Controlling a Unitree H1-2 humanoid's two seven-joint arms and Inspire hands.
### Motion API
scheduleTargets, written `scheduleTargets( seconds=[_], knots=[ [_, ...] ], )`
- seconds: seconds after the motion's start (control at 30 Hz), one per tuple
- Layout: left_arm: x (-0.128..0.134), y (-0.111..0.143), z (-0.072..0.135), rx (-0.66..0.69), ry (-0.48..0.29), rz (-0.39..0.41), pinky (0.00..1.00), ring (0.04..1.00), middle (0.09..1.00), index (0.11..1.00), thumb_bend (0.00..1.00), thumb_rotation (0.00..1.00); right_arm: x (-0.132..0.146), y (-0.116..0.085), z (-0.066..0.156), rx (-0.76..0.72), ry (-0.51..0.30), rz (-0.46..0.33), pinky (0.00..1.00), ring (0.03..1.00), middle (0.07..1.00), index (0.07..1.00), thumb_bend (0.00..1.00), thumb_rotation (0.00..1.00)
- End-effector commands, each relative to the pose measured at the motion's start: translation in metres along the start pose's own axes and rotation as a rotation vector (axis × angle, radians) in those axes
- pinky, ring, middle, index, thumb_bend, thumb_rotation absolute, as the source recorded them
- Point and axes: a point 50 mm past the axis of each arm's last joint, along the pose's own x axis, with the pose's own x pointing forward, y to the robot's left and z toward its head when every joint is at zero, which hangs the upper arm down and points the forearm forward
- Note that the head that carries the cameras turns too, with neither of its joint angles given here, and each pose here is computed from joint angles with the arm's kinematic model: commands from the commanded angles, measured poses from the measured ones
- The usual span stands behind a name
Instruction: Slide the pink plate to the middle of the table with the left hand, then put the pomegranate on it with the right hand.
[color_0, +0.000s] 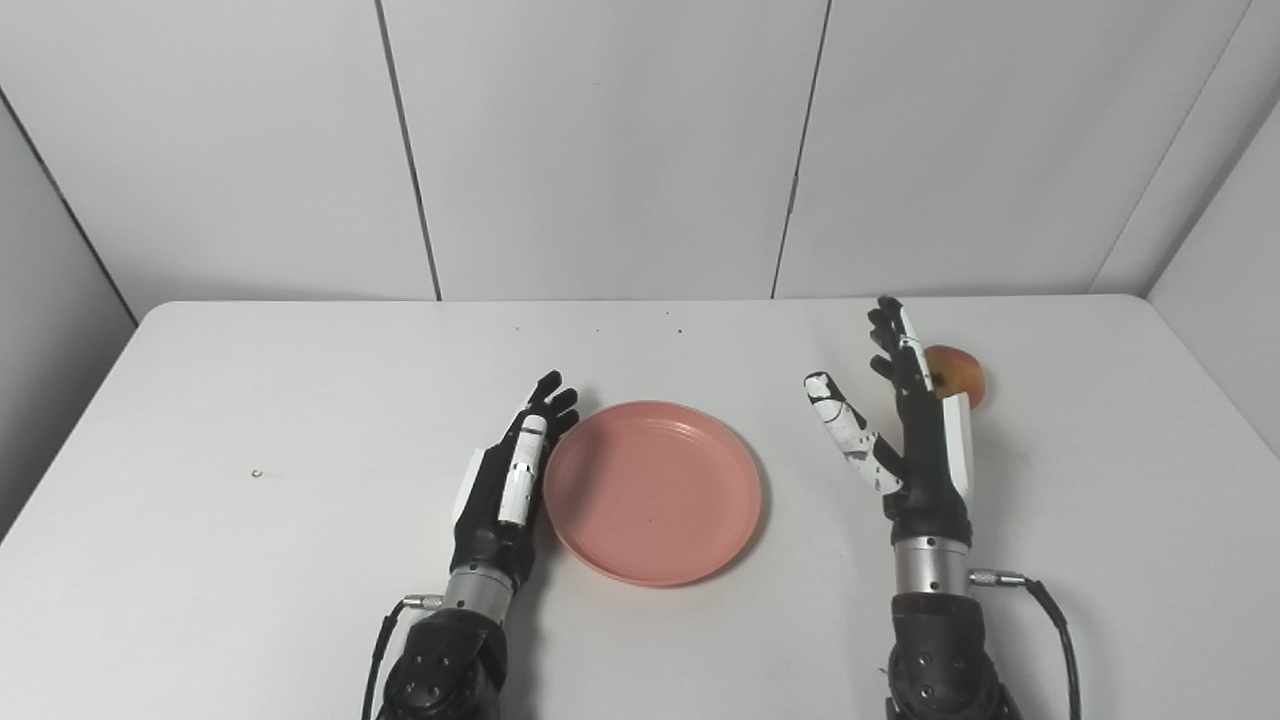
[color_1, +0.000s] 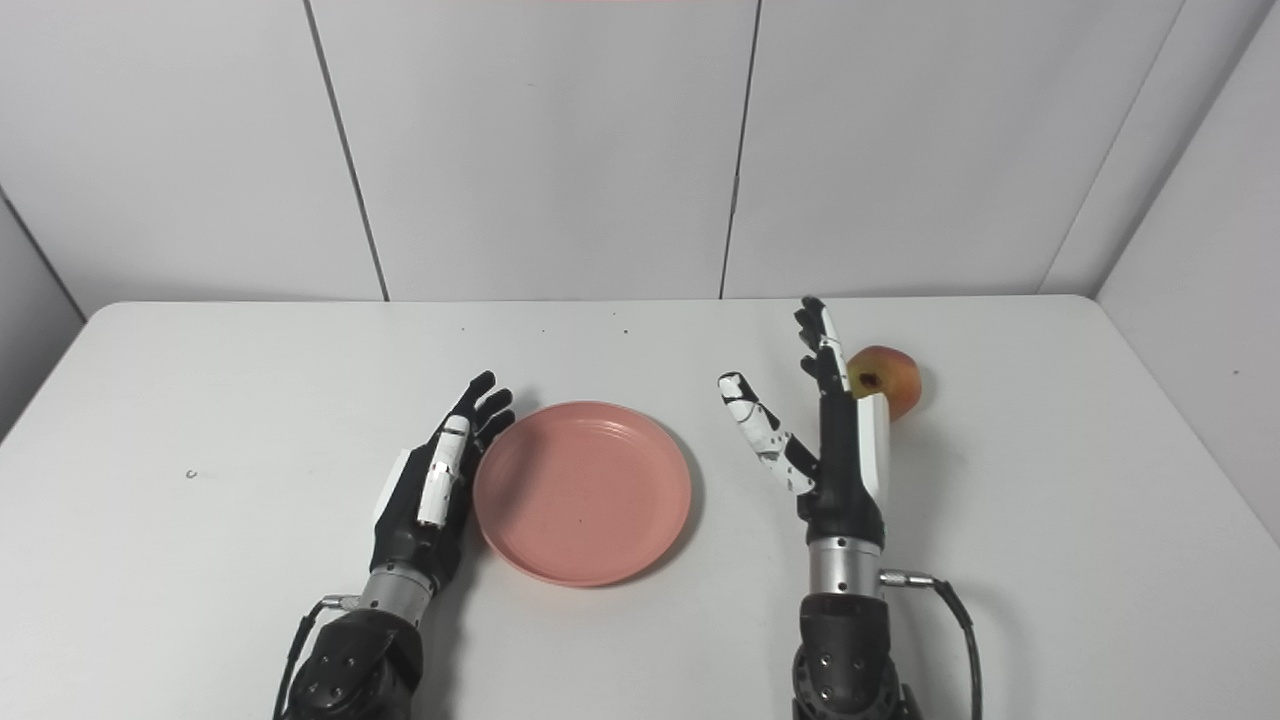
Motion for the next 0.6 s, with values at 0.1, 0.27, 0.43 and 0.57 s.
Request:
scheduleTargets(
  seconds=[0.1, 0.27, 0.43, 0.57],
  knots=[
    [0.001, -0.003, 0.008, -0.019, -0.025, -0.018, 0.94, 0.926, 0.918, 0.909, 0.26, 1.00, 0.021, -0.017, 0.013, -0.081, -0.079, -0.063, 0.88, 0.897, 0.898, 0.915, 0.65, 0.59],
    [0.002, -0.002, 0.007, -0.012, -0.028, -0.012, 0.93, 0.927, 0.918, 0.907, 0.27, 1.00, 0.034, -0.034, 0.008, -0.138, -0.060, -0.091, 0.85, 0.885, 0.888, 0.906, 0.68, 0.50],
    [0.001, -0.001, 0.008, -0.009, -0.030, -0.013, 0.93, 0.926, 0.919, 0.907, 0.27, 1.00, 0.043, -0.050, 0.007, -0.218, -0.015, -0.136, 0.86, 0.900, 0.897, 0.899, 0.72, 0.50],
    [0.001, -0.001, 0.007, -0.003, -0.039, -0.009, 0.93, 0.927, 0.920, 0.910, 0.27, 1.00, 0.054, -0.063, 0.005, -0.258, 0.008, -0.153, 0.84, 0.896, 0.909, 0.909, 0.73, 0.46]
  ],
)
